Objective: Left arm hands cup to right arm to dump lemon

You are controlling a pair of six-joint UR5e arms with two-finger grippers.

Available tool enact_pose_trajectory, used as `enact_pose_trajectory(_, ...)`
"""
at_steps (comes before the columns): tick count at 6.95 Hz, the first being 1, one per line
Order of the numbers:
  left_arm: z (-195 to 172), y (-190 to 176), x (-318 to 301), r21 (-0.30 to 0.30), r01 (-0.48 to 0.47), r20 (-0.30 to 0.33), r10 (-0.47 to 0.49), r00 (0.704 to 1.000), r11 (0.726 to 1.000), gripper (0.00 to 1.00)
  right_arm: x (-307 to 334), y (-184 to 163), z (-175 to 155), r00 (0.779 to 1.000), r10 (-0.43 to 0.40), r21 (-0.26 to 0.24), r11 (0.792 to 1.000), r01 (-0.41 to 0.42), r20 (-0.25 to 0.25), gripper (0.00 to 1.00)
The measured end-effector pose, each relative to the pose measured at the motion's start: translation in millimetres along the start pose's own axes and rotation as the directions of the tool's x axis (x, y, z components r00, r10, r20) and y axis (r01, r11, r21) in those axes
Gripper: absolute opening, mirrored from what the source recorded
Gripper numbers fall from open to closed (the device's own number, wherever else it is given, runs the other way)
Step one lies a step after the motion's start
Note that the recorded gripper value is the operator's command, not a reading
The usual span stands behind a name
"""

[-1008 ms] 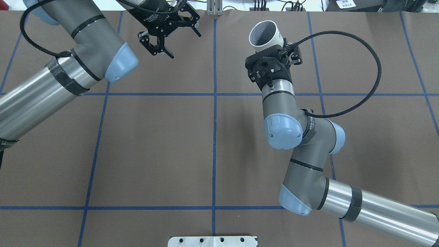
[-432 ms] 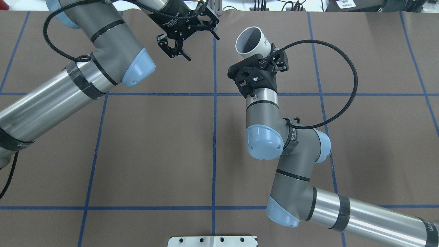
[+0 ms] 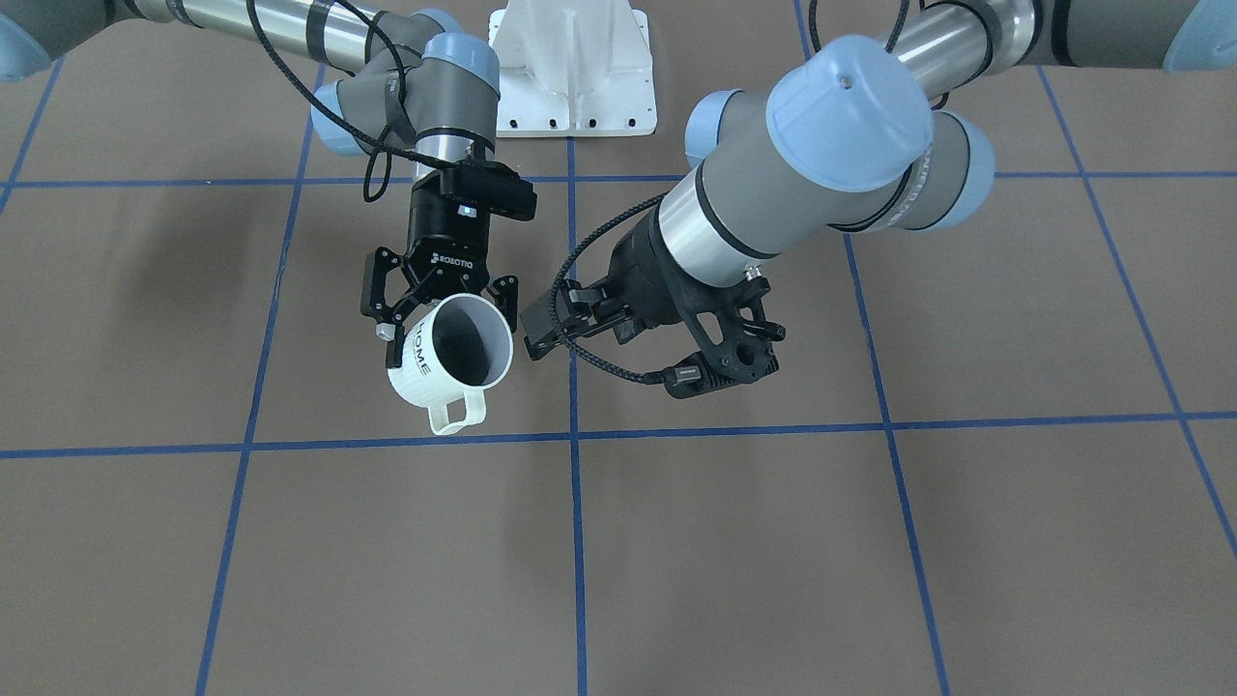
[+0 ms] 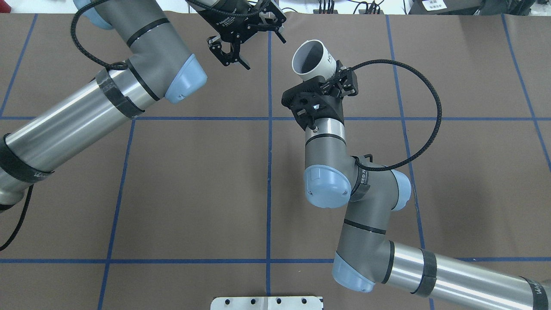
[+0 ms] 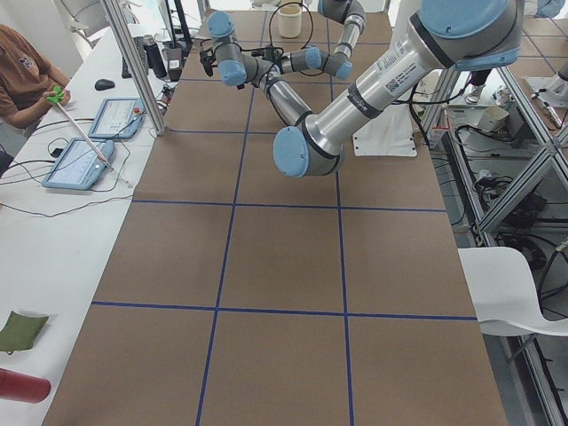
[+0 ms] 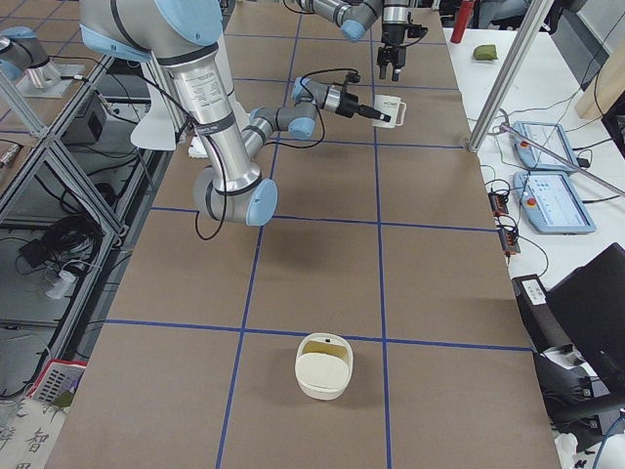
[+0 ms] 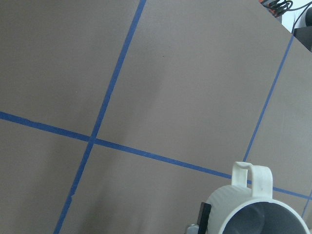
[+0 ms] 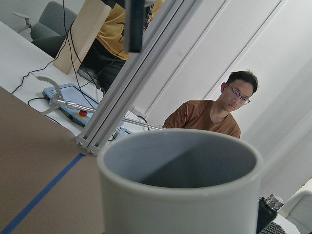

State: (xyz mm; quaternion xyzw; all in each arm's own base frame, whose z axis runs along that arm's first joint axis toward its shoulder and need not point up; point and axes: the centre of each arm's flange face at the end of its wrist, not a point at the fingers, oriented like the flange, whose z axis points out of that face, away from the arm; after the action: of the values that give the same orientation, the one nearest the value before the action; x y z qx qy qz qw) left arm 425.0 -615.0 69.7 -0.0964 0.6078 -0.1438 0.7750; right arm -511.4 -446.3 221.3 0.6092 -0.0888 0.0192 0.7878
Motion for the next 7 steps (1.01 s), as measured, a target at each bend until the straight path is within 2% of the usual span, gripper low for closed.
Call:
enact_pose_trajectory(3,18,-3,12,-0.012,-0.01,-0.003,0.01,1.0,1.0,0.85,-5,-3,-5,1.0,0.005,0.003,1.0,-0.006,0.008,0.2)
enact_pose_trajectory(6,32,9,16,-0.034,-0.022,0.0,0.022,1.0,0.999,0.75,-7,-3,-6,1.0,0.008,0.004,1.0,-0.008,0.011,0.2)
enact_pose_trajectory(7,39,15,16,-0.045,-0.028,0.001,0.028,1.0,0.999,0.66,-7,-4,-6,1.0,0.009,0.004,1.0,-0.009,0.012,0.2)
